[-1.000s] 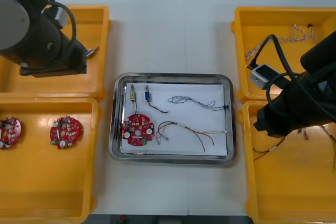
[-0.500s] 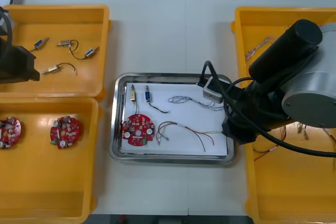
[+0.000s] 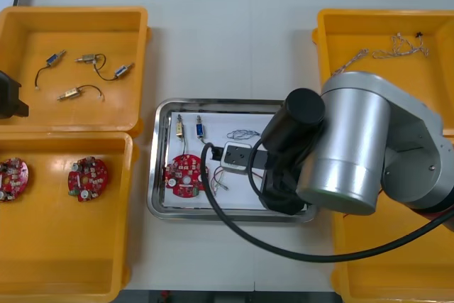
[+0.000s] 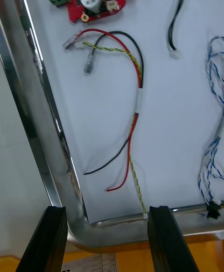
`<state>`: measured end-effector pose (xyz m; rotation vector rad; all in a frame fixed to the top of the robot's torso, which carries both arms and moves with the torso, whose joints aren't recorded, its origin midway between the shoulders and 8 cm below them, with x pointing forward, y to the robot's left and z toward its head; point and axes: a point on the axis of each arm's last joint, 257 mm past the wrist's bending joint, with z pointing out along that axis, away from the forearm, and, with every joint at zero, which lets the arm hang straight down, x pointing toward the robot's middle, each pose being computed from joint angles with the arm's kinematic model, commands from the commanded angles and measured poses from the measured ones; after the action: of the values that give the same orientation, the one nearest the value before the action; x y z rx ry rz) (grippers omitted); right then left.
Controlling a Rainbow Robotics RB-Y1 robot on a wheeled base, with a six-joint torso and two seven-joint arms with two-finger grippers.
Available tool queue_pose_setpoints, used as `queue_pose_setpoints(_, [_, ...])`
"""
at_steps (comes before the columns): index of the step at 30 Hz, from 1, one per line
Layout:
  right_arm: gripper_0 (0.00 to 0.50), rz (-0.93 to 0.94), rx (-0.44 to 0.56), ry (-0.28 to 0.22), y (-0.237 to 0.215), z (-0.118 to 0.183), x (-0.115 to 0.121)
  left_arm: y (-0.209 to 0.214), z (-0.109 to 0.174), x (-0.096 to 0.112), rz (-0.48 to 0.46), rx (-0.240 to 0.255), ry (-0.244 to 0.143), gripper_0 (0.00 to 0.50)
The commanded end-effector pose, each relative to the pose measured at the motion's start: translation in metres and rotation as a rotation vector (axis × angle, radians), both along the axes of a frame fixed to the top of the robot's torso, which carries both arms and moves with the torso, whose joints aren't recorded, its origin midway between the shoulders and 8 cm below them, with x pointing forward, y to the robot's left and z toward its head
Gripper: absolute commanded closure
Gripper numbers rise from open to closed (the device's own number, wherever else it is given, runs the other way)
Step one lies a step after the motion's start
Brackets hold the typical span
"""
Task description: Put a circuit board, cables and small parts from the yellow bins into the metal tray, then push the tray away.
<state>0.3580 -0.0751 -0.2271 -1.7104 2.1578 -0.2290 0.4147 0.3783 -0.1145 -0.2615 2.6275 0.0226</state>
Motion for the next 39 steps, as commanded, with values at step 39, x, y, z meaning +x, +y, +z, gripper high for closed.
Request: queue_pose_setpoints(39, [0.0,0.237,-0.088,-0.056,0.079,-0.084,-0.042,0.006,0.004,-0.005,-0.145,0.069,0.007,0.0])
